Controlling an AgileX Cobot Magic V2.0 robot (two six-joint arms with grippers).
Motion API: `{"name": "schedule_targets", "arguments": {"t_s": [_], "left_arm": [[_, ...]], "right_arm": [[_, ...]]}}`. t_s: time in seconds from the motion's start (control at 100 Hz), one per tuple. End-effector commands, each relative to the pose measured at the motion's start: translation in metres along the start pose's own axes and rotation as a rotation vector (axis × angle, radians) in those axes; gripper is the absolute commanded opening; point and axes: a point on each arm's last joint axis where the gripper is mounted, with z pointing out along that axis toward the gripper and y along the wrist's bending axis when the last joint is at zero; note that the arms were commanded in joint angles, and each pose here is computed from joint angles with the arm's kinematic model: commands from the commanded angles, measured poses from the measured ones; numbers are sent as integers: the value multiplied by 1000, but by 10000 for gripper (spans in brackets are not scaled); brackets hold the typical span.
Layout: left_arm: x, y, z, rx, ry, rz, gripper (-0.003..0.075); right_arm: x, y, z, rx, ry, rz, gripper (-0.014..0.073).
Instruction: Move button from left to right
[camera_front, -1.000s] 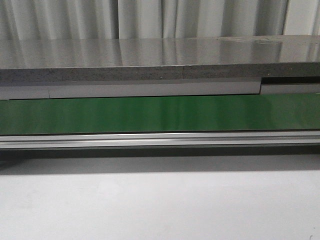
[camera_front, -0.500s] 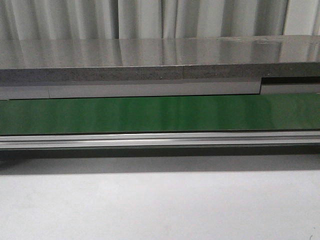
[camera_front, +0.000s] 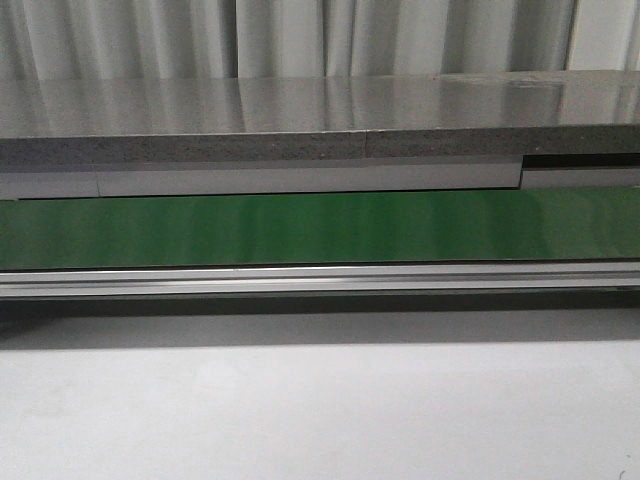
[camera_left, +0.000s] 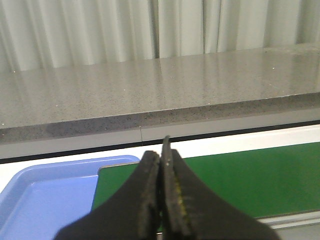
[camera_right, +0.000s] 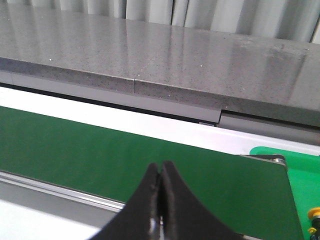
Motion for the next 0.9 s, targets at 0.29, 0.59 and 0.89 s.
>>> {"name": "schedule_targets", "arguments": {"t_s": [0.29, 0.59, 0.89], "left_arm": [[-16, 2, 0, -13, -101, -17, -19], [-16, 2, 0, -13, -101, -17, -19], [-16, 2, 0, -13, -101, -17, -19]], "right_arm": [[1, -5, -10, 72, -127, 6, -68], [35, -4, -27, 103, -215, 47, -68], [69, -2, -29, 104, -219, 46, -68]]}}
